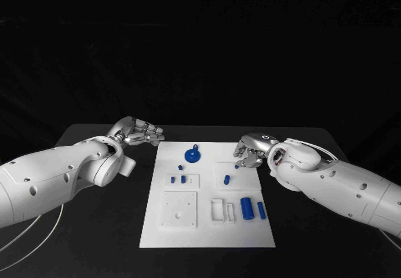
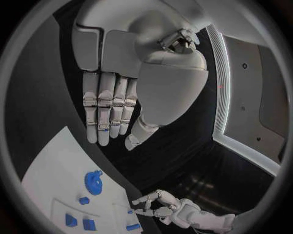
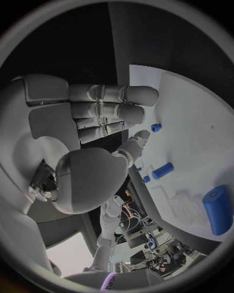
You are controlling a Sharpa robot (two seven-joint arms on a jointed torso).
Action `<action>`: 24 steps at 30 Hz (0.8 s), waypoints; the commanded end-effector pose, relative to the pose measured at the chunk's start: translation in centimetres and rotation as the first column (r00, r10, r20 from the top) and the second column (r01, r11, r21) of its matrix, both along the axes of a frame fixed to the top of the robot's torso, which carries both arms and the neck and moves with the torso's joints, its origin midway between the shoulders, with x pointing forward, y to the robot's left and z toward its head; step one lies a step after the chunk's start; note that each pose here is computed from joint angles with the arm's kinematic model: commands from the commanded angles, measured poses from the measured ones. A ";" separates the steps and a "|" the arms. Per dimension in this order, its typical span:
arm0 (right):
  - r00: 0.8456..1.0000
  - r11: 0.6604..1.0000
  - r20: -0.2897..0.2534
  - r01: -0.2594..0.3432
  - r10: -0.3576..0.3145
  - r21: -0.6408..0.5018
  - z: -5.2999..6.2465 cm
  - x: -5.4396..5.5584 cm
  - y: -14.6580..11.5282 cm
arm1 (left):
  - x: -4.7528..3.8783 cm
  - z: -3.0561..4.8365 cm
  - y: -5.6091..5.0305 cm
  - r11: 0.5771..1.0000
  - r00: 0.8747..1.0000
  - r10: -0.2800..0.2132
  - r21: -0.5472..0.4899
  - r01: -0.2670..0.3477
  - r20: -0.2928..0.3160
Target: Assemble the parts on the task board
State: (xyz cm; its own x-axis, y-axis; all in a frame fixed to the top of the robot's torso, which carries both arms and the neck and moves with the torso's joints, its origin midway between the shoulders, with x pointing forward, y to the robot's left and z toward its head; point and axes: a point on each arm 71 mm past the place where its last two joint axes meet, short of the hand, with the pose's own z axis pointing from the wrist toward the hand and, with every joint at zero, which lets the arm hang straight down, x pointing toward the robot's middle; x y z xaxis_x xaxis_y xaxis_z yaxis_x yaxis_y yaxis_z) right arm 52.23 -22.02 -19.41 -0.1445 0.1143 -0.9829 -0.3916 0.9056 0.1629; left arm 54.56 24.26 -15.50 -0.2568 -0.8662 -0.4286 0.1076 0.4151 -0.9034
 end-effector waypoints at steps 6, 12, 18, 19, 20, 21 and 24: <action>1.000 0.996 -0.006 -0.015 0.014 -0.093 -0.4 -0.5 0.6 | -0.10 0.32 0.0 0.998 1.000 -0.004 -0.065 0.004 0.001; 0.999 0.994 -0.030 -0.026 0.022 -0.104 -0.9 -0.8 0.8 | -0.12 0.30 0.2 0.998 1.000 -0.003 -0.069 0.002 -0.003; 0.998 0.993 -0.051 -0.027 0.022 -0.112 -1.5 -1.1 0.8 | -0.13 0.28 0.2 0.998 1.000 -0.004 -0.070 0.003 -0.006; 0.998 0.993 -0.053 -0.027 0.021 -0.113 -1.6 -1.1 0.8 | -0.13 0.28 0.2 0.997 1.000 -0.004 -0.071 0.004 -0.007; 0.998 0.993 -0.054 -0.026 0.020 -0.115 -1.7 -1.1 0.8 | -0.13 0.28 0.2 0.997 1.000 -0.005 -0.071 0.004 -0.007; 0.998 0.993 -0.055 -0.026 0.019 -0.118 -1.8 -1.2 0.8 | -0.13 0.27 0.2 0.997 1.000 -0.006 -0.071 0.005 -0.008; 0.998 0.992 -0.057 -0.025 0.018 -0.124 -2.1 -1.2 0.9 | -0.14 0.27 0.2 0.997 1.000 -0.008 -0.072 0.007 -0.009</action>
